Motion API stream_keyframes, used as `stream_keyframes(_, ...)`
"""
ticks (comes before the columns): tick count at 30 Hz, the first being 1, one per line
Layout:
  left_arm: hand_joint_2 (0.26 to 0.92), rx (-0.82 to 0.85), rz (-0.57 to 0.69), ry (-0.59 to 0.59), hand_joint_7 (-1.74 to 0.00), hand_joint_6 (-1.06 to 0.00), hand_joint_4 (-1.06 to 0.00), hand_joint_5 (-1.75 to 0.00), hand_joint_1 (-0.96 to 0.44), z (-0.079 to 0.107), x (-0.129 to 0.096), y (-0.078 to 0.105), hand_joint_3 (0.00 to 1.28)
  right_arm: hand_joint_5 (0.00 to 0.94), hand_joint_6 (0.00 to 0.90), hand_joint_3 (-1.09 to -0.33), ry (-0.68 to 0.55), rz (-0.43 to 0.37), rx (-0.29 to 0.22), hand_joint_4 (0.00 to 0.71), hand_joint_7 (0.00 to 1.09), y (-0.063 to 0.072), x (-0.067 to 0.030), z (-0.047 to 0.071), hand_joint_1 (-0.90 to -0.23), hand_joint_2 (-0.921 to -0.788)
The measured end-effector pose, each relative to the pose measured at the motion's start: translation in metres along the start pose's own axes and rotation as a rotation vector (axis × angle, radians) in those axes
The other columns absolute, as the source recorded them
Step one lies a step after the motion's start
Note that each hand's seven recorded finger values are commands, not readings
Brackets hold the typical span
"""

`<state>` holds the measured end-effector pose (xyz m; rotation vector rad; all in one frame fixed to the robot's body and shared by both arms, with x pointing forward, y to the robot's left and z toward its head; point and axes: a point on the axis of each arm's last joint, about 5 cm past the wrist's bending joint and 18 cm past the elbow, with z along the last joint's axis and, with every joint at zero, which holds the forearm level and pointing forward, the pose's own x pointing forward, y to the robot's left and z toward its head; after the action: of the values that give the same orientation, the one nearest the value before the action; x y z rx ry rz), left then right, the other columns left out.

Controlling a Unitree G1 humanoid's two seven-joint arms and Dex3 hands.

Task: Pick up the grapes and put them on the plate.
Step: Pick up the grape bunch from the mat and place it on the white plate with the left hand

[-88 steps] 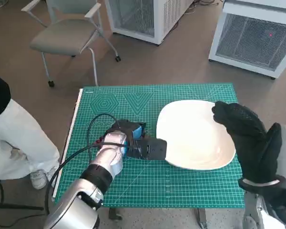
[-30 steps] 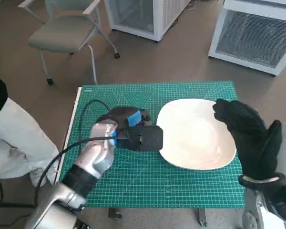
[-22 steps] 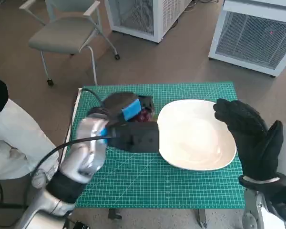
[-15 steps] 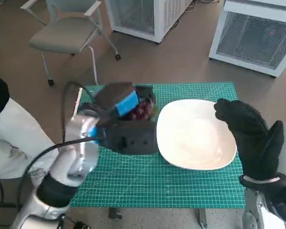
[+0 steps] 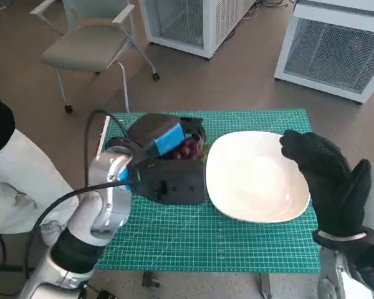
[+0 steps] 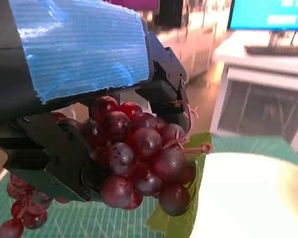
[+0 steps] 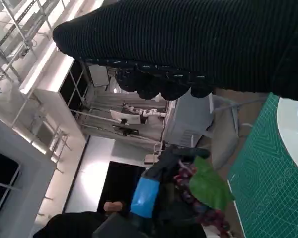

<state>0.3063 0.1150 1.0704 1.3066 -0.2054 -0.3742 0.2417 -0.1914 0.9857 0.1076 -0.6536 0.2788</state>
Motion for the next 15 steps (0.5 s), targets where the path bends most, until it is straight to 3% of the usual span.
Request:
stream_keyframes(7,0.891,-0.025,-0.038,-0.027,-0.92,-0.73,-0.77,-1.23,0.00,0.013,0.008,-0.003,0.06,0.629,0.182,-0.635,0.000,-0.007,-0.003,0.434,0.94,-0.001,-0.0017,0.002,-0.423,-0.921)
stream_keyframes(15,0.885,-0.020,-0.052,-0.086,-0.90,-0.74,-0.80,-1.20,0.00,0.044,0.027,0.008,0.05,0.626,0.183,-0.634,-0.005,-0.012,-0.006,0.436,0.94,-0.002,-0.0030,0.005,-0.427,-0.921)
